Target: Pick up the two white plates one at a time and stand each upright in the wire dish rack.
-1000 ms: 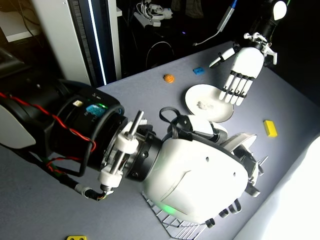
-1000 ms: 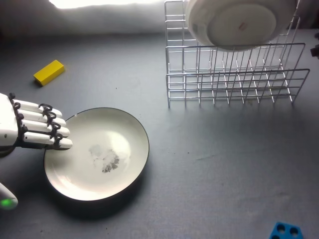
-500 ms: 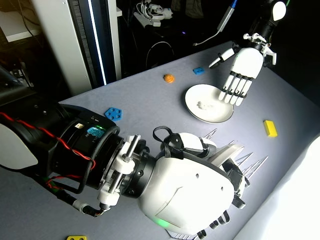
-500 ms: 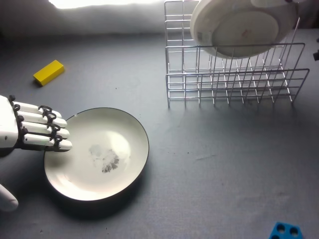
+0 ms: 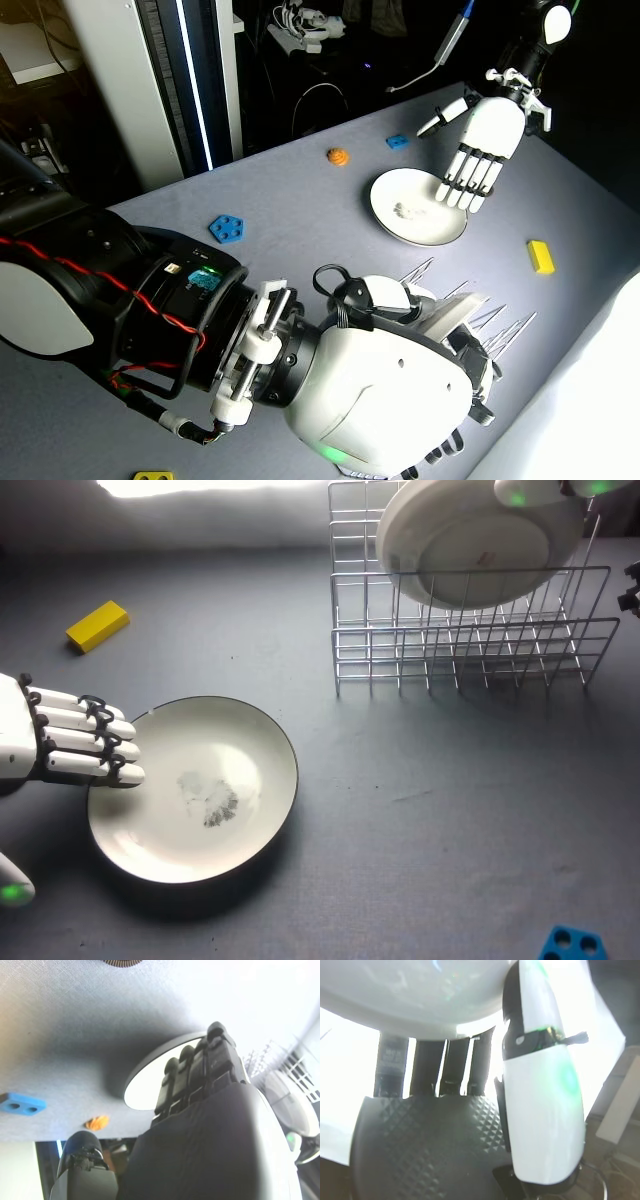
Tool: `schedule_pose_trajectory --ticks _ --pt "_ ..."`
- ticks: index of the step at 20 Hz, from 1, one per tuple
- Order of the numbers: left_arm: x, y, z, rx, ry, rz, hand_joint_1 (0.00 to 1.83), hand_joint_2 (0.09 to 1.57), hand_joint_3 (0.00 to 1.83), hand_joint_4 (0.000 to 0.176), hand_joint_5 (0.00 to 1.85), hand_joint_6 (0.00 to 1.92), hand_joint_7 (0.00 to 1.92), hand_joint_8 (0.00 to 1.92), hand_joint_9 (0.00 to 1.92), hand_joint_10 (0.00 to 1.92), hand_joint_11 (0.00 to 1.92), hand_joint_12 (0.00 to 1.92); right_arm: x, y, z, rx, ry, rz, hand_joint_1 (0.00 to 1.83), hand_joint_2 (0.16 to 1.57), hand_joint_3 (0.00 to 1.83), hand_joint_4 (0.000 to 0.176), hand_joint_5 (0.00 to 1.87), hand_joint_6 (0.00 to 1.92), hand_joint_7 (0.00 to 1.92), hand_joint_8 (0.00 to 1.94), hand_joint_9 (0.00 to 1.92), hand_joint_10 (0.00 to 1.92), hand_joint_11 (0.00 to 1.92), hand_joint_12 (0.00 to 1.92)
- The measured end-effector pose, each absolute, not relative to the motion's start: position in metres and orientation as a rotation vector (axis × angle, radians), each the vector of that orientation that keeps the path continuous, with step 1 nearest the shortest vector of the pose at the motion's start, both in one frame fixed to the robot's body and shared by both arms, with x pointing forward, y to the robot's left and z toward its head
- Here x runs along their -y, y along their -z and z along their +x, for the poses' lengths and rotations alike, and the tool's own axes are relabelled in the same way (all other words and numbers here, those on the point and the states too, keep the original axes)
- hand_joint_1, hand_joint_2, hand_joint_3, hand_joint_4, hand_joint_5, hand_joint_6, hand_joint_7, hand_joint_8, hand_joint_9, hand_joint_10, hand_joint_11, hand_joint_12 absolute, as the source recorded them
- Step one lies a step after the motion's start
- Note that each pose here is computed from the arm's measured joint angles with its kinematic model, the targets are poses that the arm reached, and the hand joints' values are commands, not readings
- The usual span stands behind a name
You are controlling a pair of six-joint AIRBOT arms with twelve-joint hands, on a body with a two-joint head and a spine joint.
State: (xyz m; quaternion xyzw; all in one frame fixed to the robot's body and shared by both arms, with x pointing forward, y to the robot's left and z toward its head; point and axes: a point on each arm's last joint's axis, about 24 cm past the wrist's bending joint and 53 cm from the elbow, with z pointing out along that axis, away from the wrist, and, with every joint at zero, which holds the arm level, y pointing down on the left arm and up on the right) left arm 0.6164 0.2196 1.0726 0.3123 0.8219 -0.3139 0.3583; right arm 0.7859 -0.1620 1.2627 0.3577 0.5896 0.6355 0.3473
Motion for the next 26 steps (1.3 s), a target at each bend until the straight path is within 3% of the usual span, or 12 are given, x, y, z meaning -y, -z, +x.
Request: schedule_pose_trajectory --ticks 3,6,10,12,13,15,16,17,18,19,26 --pt "-0.219 -1.074 0.617 -2.118 0.81 0.806 0.0 1.0 0.0 0.0 0.0 0.0 0.0 0.0 0.0 0.0 0.0 0.0 0.16 -1.255 0.788 -1.542 -1.64 0.929 1.23 1.1 0.0 0.013 0.99 0.93 1.05 0.94 1.28 0.0 0.88 1.04" --pt "-0.22 -1.074 0.618 -2.114 0.806 0.808 0.0 0.98 0.0 0.0 0.0 0.0 0.0 0.0 0.0 0.0 0.0 0.0 0.161 -1.249 0.79 -1.553 -1.624 0.934 1.23 1.08 0.0 0.025 1.02 0.9 1.09 0.84 1.26 0.0 0.87 1.03" --pt "-0.22 -1.076 0.62 -2.11 0.804 0.807 0.0 0.99 0.0 0.0 0.0 0.0 0.0 0.0 0.0 0.0 0.0 0.0 0.164 -1.249 0.792 -1.548 -1.618 0.938 1.22 1.11 0.0 0.002 0.92 1.05 1.08 0.86 1.22 0.0 0.83 1.07" --pt "-0.22 -1.076 0.62 -2.11 0.804 0.807 0.0 0.98 0.0 0.0 0.0 0.0 0.0 0.0 0.0 0.0 0.0 0.0 0.166 -1.246 0.793 -1.549 -1.615 0.938 1.22 1.11 0.0 0.0 0.92 1.06 1.08 0.85 1.21 0.0 0.82 1.09" --pt "-0.22 -1.076 0.62 -2.11 0.803 0.807 0.0 0.98 0.0 0.0 0.0 0.0 0.0 0.0 0.0 0.0 0.0 0.0 0.166 -1.246 0.792 -1.548 -1.617 0.938 1.16 1.11 0.0 0.0 0.96 0.99 1.03 0.33 1.16 0.01 0.74 1.13" --pt "-0.22 -1.076 0.62 -2.11 0.802 0.806 0.0 0.97 0.0 0.0 0.0 0.0 0.0 0.0 0.0 0.0 0.0 0.0 0.165 -1.245 0.792 -1.547 -1.625 0.934 1.15 1.12 0.0 0.0 0.95 1.01 1.05 0.14 1.12 0.0 0.7 1.15" --pt "-0.22 -1.076 0.62 -2.11 0.802 0.806 0.0 0.98 0.0 0.0 0.0 0.0 0.0 0.0 0.0 0.0 0.0 0.0 0.165 -1.245 0.791 -1.545 -1.632 0.935 1.14 1.03 0.0 0.0 0.83 0.58 1.05 0.09 1.11 0.01 0.7 1.11" --pt "-0.22 -1.076 0.621 -2.11 0.802 0.806 0.0 0.98 0.0 0.0 0.0 0.0 0.0 0.0 0.0 0.0 0.0 0.0 0.165 -1.245 0.791 -1.544 -1.634 0.938 1.14 1.03 0.0 0.0 0.83 0.58 1.05 0.09 1.11 0.01 0.7 1.11" --pt "-0.22 -1.076 0.621 -2.11 0.802 0.806 0.0 0.98 0.0 0.0 0.0 0.0 0.0 0.0 0.0 0.0 0.0 0.0 0.165 -1.245 0.791 -1.543 -1.638 0.942 1.13 0.99 0.0 0.0 0.91 0.2 1.06 0.03 1.09 0.01 0.68 1.1" --pt "-0.22 -1.076 0.621 -2.11 0.802 0.806 0.0 0.98 0.0 0.0 0.0 0.0 0.0 0.0 0.0 0.0 0.0 0.0 0.165 -1.245 0.791 -1.539 -1.646 0.952 1.13 0.98 0.0 0.0 0.94 0.12 1.06 0.01 1.08 0.0 0.66 1.1" --pt "-0.221 -1.078 0.624 -2.105 0.799 0.796 0.0 0.98 0.0 0.0 0.0 0.0 0.0 0.0 0.0 0.0 0.0 0.0 0.173 -1.244 0.79 -1.534 -1.641 0.952 1.09 0.99 0.0 0.0 0.96 0.04 1.05 0.0 1.06 0.01 0.64 1.11"
